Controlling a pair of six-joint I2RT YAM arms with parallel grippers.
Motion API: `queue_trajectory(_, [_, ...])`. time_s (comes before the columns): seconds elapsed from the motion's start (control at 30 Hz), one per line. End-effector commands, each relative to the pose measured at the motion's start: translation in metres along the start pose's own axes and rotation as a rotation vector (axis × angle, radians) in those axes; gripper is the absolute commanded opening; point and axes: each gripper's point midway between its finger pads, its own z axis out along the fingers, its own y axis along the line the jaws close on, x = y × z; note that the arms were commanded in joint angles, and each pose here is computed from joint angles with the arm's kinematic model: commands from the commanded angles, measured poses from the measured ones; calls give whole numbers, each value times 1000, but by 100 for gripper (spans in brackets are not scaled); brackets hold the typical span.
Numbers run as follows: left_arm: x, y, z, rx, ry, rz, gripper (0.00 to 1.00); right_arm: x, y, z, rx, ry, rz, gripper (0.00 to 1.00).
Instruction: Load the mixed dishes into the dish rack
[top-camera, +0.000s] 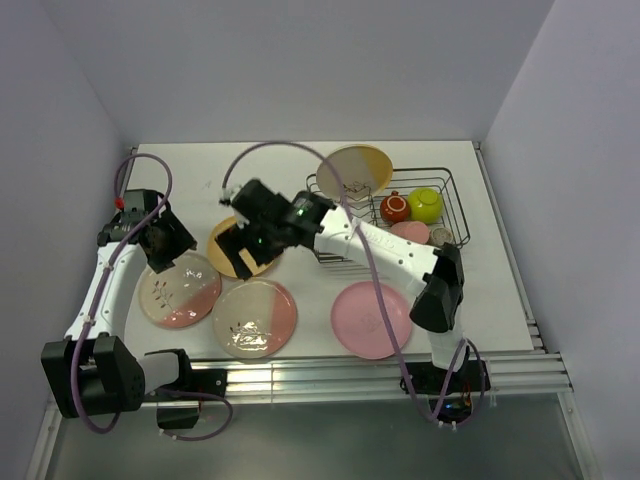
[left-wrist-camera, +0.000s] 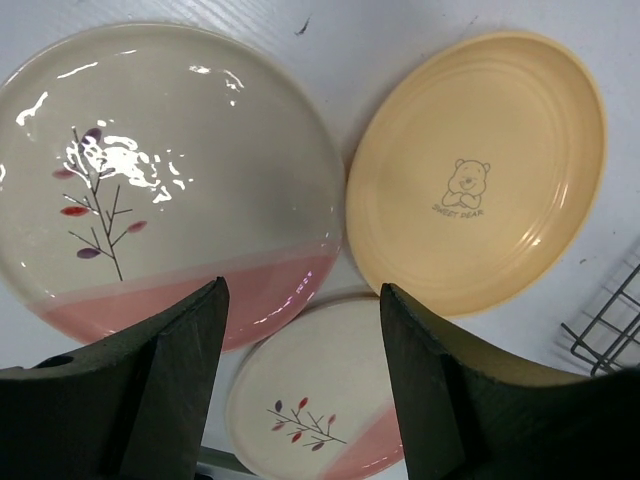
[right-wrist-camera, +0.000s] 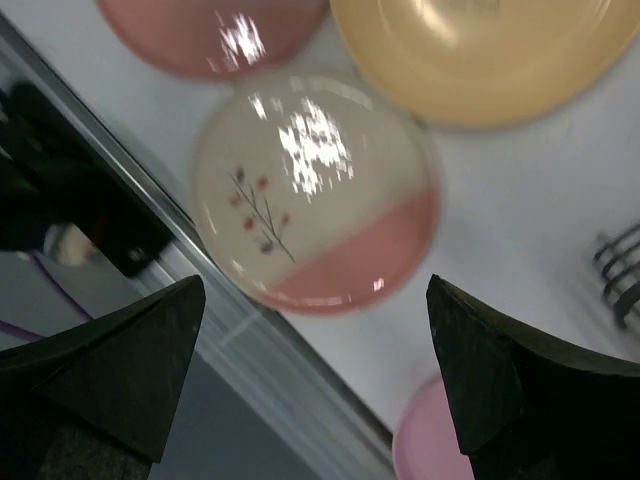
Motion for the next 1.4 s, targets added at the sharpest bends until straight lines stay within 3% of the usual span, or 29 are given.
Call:
queue_trajectory(0.0, [-6, -15, -4, 74, -14, 24, 68, 46, -36, -11, 215, 82, 90, 100])
queue_trajectory(0.27, [9, -19, -4, 131, 21, 9, 68, 140, -43, 34, 184, 215, 230, 97])
queue_trajectory(0.4, [11, -26, -6, 165, 39, 5, 68, 154, -49, 48, 204, 218, 246, 90])
queue_trajectory(0.47, [10, -28, -7, 175, 43, 6, 67, 158, -46, 58, 177, 216, 243, 81])
queue_trajectory(0.67, [21, -32, -9, 212, 77, 11, 67, 159, -33, 79, 116, 208, 265, 73])
queue_trajectory(0.83, [26, -41, -13, 278, 105, 17, 67, 173, -41, 97, 156, 250, 278, 57])
queue_trajectory(1.1, [29, -50, -15, 323, 127, 25, 67, 204, -60, 111, 224, 286, 293, 48])
queue_trajectory(1.23, [31, -51, -14, 335, 144, 18, 67, 209, -58, 116, 204, 317, 287, 22])
queue_trajectory(1.27, [31, -53, -15, 342, 147, 18, 67, 210, -58, 117, 204, 321, 286, 4])
queue_trajectory(1.37, [30, -54, -17, 343, 145, 17, 67, 199, -57, 114, 207, 299, 279, 0])
